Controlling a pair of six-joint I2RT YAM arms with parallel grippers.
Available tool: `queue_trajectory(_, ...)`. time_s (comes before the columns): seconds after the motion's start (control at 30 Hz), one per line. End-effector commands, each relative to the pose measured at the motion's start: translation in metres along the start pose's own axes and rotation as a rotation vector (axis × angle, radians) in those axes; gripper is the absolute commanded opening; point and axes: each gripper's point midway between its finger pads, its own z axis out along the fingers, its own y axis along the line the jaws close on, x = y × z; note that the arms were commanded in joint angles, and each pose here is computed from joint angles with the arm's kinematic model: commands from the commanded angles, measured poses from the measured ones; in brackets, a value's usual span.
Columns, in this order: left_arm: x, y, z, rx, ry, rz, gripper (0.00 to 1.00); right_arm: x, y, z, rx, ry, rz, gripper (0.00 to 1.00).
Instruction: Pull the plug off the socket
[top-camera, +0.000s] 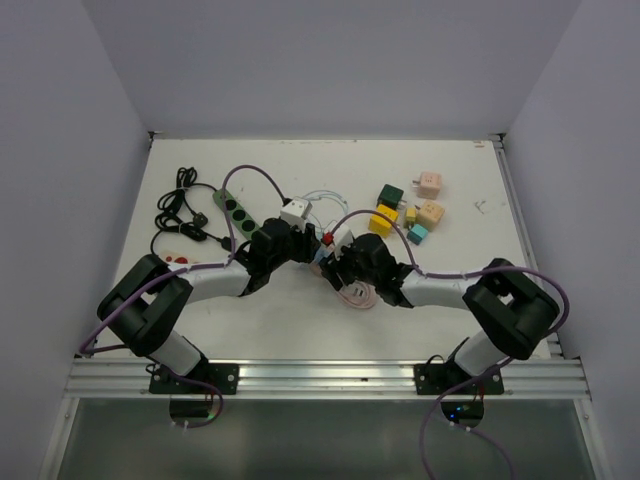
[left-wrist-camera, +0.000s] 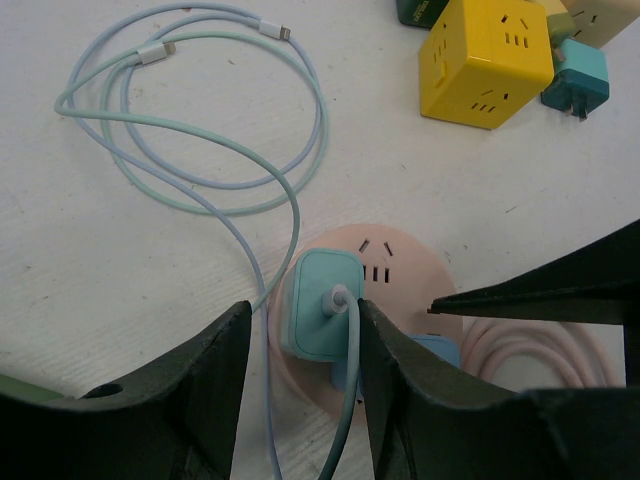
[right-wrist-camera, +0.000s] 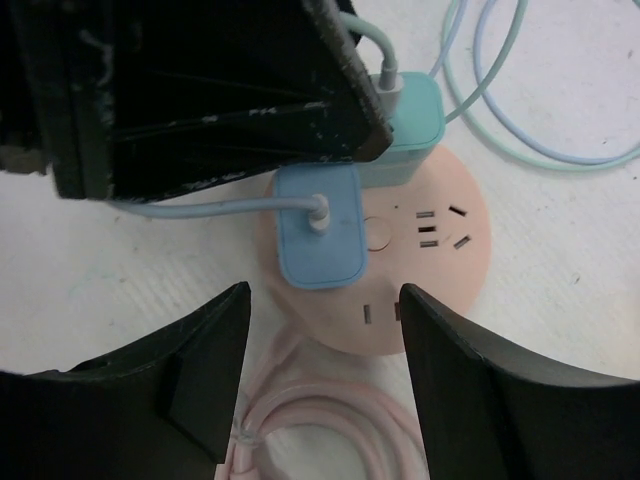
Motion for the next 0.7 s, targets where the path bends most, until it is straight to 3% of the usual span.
queue_trajectory(0.0, 0.067, 0.025, -0.015, -0.077, 0.223, 0.041, 0.5, -0.043, -0.02, 0.012, 0.097, -0.127, -0.04, 0.65)
queue_trajectory(0.2, 0.068, 0.025, -0.014, -0.078, 0.228, 0.044, 0.5, -0.051, -0.014, 0.023, 0.074, -0.167, -0.009, 0.63)
queue_trajectory(0.3, 0.069, 0.026, -0.014, -0.08, 0.231, 0.045, 0.5, -0.052, -0.012, 0.026, 0.068, -0.169, -0.005, 0.56)
queue_trajectory(0.4, 0.069, 0.027, -0.014, -0.085, 0.231, 0.045, 0.5, -0.053, -0.012, 0.026, 0.069, -0.177, 0.001, 0.44)
queue_trajectory(0.5, 0.067, 0.028, -0.015, -0.098, 0.224, 0.043, 0.5, -0.054, -0.012, 0.024, 0.069, -0.177, 0.004, 0.17)
queue_trajectory(0.67, 0.062, 0.032, -0.019, -0.122, 0.198, 0.035, 0.5, -0.05, -0.004, 0.02, 0.026, -0.182, 0.0, 0.03)
